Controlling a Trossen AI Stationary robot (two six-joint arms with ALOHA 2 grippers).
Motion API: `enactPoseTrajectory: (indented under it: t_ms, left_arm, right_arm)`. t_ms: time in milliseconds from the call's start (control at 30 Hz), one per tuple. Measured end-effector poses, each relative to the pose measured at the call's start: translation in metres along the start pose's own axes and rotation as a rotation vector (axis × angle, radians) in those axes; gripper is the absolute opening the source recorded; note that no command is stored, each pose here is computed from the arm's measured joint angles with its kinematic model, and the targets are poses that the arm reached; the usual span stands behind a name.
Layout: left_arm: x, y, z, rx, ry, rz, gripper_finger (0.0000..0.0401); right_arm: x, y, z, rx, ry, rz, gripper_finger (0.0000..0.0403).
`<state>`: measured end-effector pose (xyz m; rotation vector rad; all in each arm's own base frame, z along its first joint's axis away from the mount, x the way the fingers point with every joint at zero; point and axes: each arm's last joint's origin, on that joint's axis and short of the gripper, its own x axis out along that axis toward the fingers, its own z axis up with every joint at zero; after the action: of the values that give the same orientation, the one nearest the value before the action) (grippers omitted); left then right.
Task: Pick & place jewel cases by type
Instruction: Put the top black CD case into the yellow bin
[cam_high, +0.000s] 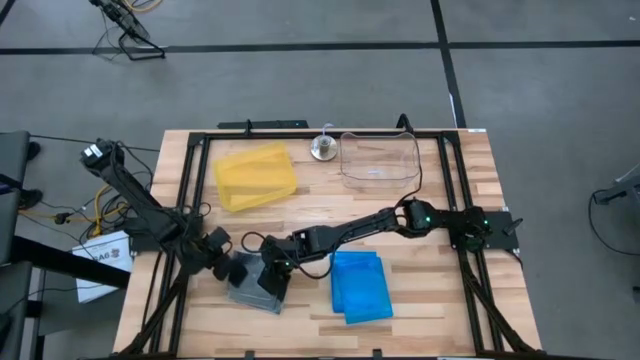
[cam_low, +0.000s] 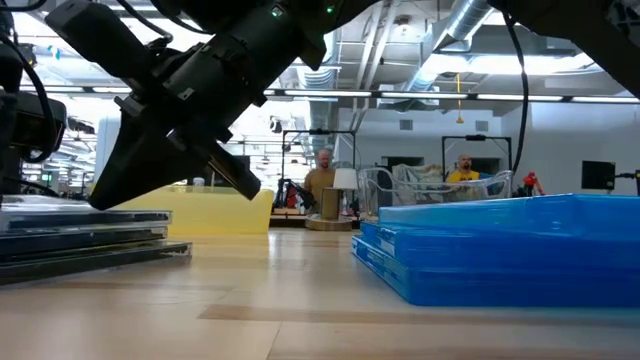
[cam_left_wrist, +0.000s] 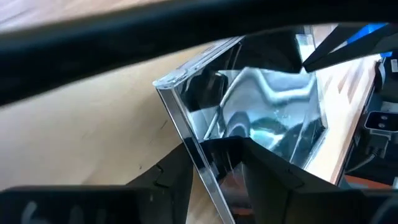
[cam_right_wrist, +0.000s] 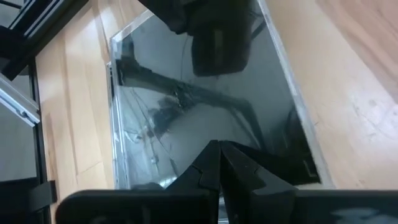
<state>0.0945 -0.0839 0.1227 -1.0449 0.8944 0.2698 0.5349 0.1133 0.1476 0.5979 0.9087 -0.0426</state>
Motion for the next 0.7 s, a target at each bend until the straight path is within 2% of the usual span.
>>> enactPoseTrajectory:
  t_ms: [133, 400, 567, 700]
  left_arm:
    - [-0.007, 0.003, 0.002, 0.004, 0.011, -0.009, 0.0118]
    - [-0.022, 0.007, 0.007, -0.001, 0.015, -0.083, 0.0113]
    - [-0.03, 0.008, 0.01, -0.015, 0.016, -0.129, 0.0111]
    - [-0.033, 0.008, 0.011, -0.003, 0.008, -0.166, 0.0092]
  right_arm:
    - [-0.009, 0.004, 0.008, -0.017, 0.02, 0.003, 0.0]
    - [-0.045, 0.014, 0.042, -0.105, -0.015, 0.009, 0.0]
    - [-0.066, 0.011, 0.059, -0.075, -0.057, 0.045, 0.0]
    - [-0.087, 0.014, 0.069, -0.062, -0.087, 0.067, 0.0]
